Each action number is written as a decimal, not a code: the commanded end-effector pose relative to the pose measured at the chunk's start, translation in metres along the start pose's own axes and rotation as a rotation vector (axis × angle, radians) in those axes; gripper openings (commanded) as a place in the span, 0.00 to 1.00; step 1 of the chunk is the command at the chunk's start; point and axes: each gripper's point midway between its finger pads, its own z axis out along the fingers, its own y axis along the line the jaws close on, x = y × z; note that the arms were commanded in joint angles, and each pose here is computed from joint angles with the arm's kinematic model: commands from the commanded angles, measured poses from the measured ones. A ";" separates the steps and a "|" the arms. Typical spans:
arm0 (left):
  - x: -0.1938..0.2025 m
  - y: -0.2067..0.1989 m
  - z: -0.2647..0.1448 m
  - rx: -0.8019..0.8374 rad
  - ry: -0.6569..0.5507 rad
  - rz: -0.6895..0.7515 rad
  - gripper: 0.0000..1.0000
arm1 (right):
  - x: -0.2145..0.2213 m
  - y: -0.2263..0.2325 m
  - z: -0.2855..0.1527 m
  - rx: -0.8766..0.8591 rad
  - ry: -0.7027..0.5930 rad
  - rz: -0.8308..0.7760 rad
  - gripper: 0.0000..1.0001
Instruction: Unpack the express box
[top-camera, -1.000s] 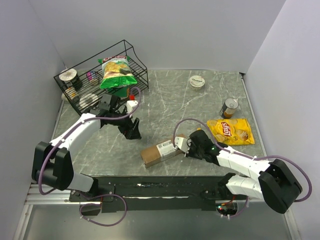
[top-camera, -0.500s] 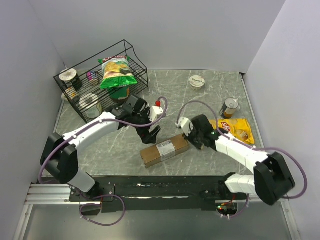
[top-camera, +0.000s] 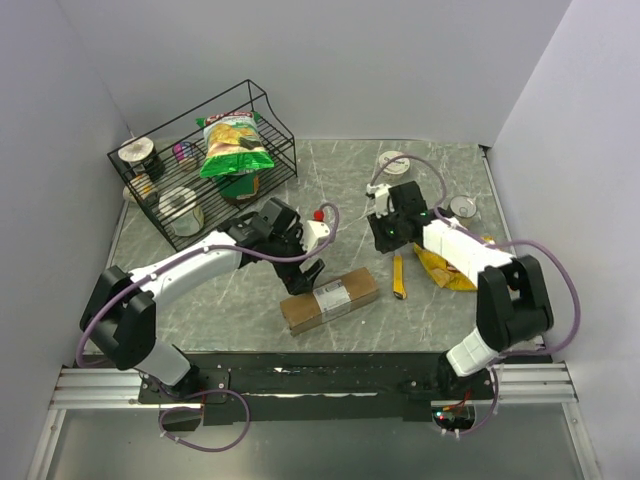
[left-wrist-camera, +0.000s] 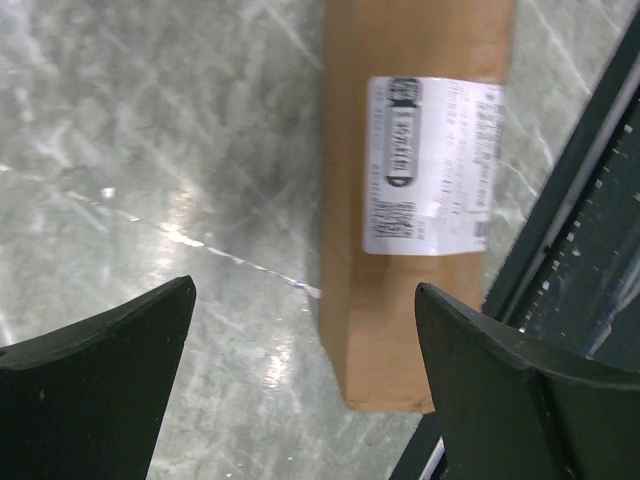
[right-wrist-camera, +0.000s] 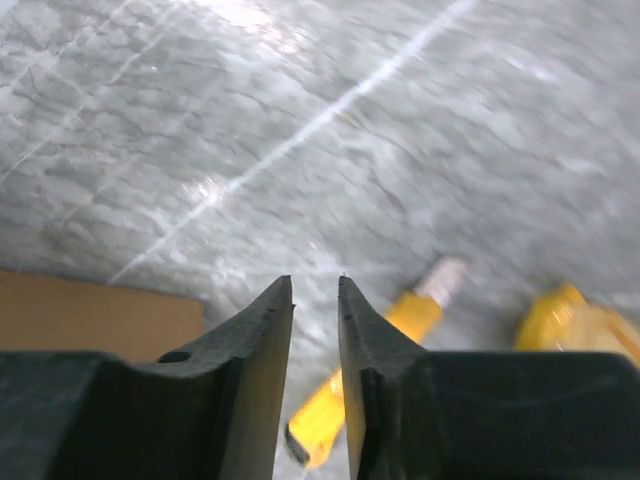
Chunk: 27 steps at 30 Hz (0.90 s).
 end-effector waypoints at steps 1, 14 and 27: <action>-0.004 -0.028 -0.005 0.087 -0.026 0.076 0.97 | -0.002 0.009 -0.038 -0.027 -0.047 -0.013 0.43; -0.005 -0.007 -0.024 0.044 -0.101 0.017 0.96 | 0.036 0.075 -0.120 -0.328 -0.254 -0.474 0.81; 0.020 -0.002 -0.038 0.100 -0.108 -0.091 0.96 | 0.016 0.079 -0.096 -0.182 -0.324 -0.725 0.83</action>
